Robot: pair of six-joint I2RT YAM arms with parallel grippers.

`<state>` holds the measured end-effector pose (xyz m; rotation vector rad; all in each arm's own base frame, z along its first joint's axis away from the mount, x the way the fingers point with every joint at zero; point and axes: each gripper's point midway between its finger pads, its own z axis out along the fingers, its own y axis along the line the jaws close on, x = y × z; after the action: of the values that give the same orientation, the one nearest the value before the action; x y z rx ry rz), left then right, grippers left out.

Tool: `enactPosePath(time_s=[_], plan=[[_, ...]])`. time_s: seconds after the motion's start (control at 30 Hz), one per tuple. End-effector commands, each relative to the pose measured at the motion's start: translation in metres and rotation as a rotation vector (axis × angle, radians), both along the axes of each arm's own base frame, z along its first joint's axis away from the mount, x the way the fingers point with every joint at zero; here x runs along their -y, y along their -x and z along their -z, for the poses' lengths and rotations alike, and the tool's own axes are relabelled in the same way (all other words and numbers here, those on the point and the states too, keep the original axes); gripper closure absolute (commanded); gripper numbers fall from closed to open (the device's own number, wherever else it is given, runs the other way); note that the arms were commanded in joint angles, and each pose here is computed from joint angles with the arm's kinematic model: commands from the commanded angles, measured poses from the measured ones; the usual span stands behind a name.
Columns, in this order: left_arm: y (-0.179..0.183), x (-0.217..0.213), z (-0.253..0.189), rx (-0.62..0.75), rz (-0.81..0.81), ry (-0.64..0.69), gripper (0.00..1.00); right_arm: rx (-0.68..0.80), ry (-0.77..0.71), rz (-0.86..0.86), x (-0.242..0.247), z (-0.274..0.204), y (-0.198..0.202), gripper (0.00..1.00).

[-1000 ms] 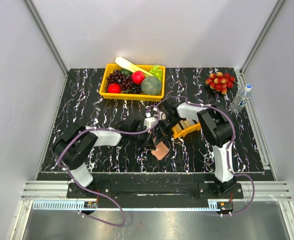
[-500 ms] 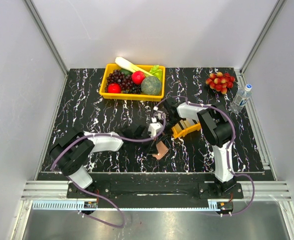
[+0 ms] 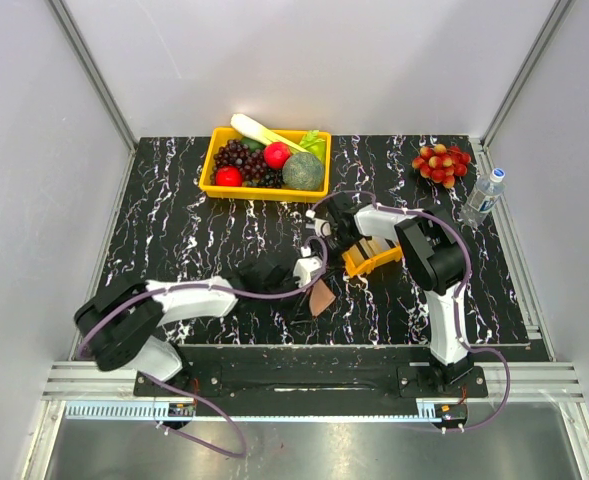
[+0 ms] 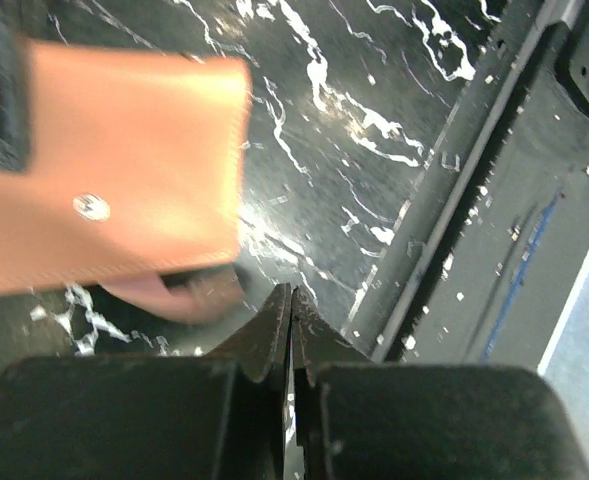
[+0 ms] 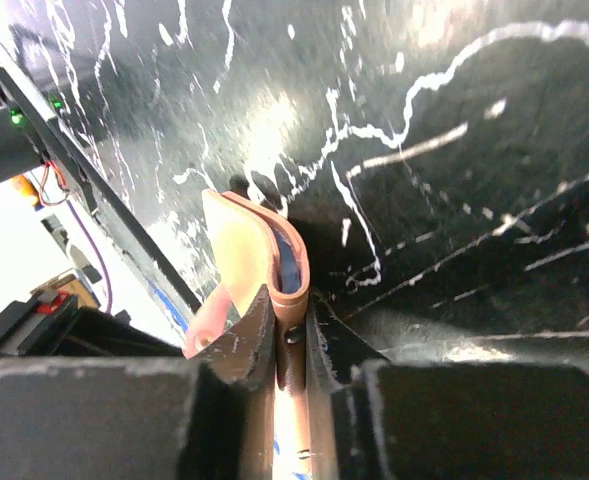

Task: Put the credit cards into the card holder
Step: Open the card holder at the center of the board.

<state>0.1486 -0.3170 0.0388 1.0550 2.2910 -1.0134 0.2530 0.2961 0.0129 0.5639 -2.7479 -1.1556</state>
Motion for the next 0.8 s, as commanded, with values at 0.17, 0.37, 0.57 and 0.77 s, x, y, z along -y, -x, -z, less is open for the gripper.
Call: enactPosePath(time_s=[0.17,0.37,0.57,0.77], plan=[[-0.005,-0.035,-0.037,0.072,-0.218,-0.016,0.77,0.306,-0.078,-0.039,-0.015,-0.031,-0.063,0.54],[-0.053,-0.079,-0.044,0.155,-0.570,-0.097,0.39,0.434,0.019,0.048,-0.002,-0.054,-0.084,0.45],[-0.076,-0.093,-0.053,0.085,-0.775,-0.034,0.20,0.545,0.042,0.192,0.012,-0.073,-0.089,0.46],[-0.071,-0.077,-0.038,-0.051,-0.802,0.017,0.16,0.498,0.012,0.203,0.010,-0.065,-0.070,0.67]])
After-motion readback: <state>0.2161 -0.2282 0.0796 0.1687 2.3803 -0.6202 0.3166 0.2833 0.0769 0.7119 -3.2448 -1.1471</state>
